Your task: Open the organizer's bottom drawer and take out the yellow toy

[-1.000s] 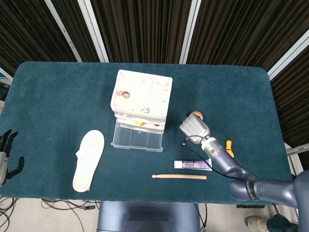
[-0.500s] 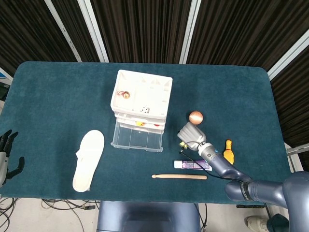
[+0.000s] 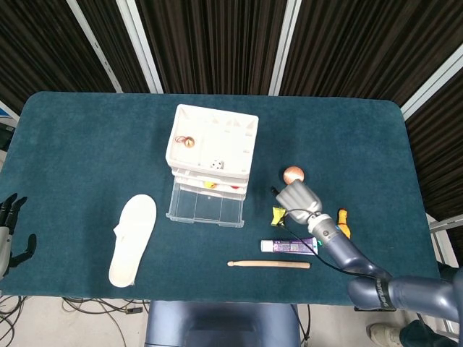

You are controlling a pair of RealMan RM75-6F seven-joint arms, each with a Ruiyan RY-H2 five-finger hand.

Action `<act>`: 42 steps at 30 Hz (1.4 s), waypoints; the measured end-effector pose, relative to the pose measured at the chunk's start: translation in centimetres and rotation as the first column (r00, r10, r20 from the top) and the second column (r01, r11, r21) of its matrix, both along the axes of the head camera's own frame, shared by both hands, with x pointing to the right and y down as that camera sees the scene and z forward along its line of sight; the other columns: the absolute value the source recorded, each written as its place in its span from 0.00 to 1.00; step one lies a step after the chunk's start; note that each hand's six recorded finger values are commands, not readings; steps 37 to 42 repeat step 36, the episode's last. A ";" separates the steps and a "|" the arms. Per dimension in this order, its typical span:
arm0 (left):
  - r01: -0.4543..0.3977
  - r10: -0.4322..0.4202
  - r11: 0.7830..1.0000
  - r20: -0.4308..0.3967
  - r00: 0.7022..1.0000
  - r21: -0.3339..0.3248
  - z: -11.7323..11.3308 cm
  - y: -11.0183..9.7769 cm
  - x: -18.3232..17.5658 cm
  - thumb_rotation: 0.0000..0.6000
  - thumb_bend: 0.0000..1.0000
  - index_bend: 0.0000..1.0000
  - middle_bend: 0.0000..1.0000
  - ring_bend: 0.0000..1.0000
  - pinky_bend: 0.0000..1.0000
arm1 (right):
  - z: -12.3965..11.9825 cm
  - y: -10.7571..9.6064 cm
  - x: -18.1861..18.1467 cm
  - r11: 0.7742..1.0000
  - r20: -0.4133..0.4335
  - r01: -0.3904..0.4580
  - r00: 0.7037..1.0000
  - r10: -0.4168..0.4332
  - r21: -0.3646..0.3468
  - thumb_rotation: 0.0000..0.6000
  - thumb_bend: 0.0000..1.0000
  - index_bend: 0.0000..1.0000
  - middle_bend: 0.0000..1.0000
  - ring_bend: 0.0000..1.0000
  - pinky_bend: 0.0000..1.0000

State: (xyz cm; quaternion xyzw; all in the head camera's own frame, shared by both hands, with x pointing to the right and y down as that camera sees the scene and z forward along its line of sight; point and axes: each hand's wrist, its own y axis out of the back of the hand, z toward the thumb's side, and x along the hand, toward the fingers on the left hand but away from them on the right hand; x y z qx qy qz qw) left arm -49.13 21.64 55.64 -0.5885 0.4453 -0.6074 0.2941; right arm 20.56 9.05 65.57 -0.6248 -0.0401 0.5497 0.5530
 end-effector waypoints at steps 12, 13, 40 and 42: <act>-0.032 0.032 0.999 0.010 0.999 0.035 -0.4 -0.2 0.4 1.00 0.46 0.06 0.00 0.00 0.00 | -9.1 1.7 10.3 0.881 0.168 -0.431 0.900 0.403 0.196 1.00 0.16 0.00 0.12 0.26 0.26; -0.036 0.036 0.999 0.010 0.999 0.040 -0.5 -0.2 0.4 1.00 0.46 0.06 0.00 0.00 0.00 | -9.6 2.2 11.0 0.868 0.189 -0.449 0.890 0.414 0.211 1.00 0.16 0.00 0.12 0.26 0.25; -0.171 0.172 0.984 -0.010 0.985 0.056 -1.4 0.4 2.1 1.00 0.46 0.06 0.00 0.00 0.00 | -9.4 14.0 17.8 0.847 0.253 -0.510 0.848 0.466 0.151 1.00 0.09 0.00 0.00 0.12 0.20; -0.171 0.172 0.984 -0.010 0.985 0.056 -1.4 0.4 2.1 1.00 0.46 0.06 0.00 0.00 0.00 | -9.4 14.0 17.8 0.847 0.253 -0.510 0.848 0.466 0.151 1.00 0.09 0.00 0.00 0.12 0.20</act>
